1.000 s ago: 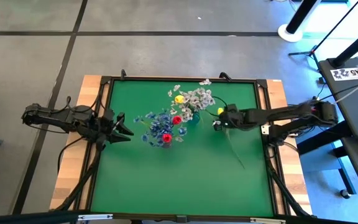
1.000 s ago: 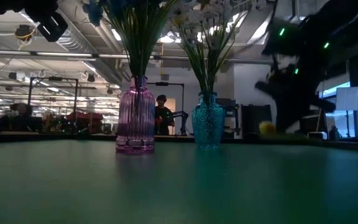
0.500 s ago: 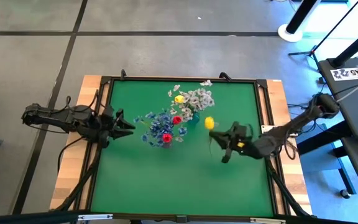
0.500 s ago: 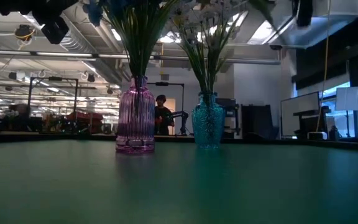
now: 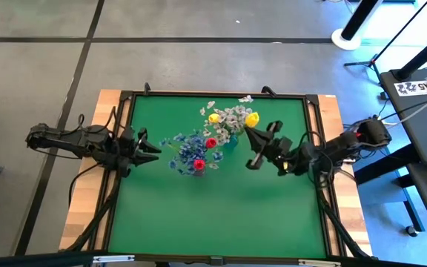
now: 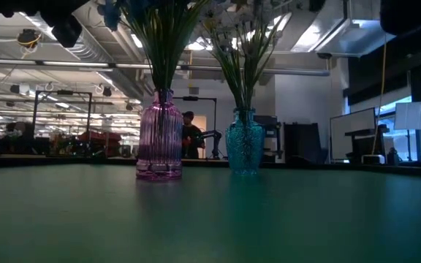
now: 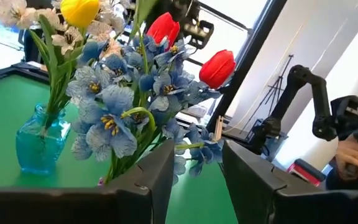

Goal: Sort flowers into vase by color
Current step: Put the yellow tulip into the blue vase

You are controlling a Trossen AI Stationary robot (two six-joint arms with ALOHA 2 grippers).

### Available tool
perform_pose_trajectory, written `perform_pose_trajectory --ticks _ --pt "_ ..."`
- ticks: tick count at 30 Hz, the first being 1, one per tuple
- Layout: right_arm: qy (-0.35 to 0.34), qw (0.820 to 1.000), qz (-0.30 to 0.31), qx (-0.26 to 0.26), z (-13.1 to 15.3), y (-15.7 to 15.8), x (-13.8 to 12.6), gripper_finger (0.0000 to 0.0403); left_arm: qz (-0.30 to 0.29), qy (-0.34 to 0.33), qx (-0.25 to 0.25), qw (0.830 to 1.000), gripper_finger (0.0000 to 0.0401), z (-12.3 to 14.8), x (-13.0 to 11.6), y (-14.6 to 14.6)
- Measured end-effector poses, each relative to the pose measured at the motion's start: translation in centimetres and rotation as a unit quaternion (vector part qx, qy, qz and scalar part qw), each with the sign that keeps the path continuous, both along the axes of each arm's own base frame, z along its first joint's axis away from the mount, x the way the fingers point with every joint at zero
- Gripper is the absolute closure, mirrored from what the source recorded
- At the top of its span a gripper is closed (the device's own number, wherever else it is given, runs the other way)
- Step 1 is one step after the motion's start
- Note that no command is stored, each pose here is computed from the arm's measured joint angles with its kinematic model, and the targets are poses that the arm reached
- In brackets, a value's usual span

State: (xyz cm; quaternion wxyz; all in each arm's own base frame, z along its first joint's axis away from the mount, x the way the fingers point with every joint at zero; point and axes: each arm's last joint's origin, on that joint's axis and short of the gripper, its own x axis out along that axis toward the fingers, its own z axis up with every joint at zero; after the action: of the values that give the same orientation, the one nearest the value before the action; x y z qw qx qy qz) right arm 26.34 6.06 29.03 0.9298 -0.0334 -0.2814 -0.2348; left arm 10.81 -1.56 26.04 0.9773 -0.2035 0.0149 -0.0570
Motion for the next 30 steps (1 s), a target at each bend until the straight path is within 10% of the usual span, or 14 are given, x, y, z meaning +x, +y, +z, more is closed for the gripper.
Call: perform_pose_trajectory --ticks 16,30 --pt "0.070 0.991 -0.069 -0.086 0.4 -1.8 1.4 0.0402 -0.022 0.005 -0.004 1.000 0.0268 -0.1 0.0 -0.1" --pt "0.220 0.958 -0.183 0.026 -2.5 -2.5 2.3 0.0376 -0.022 -0.004 0.003 1.000 0.0268 0.1 0.0 -0.1"
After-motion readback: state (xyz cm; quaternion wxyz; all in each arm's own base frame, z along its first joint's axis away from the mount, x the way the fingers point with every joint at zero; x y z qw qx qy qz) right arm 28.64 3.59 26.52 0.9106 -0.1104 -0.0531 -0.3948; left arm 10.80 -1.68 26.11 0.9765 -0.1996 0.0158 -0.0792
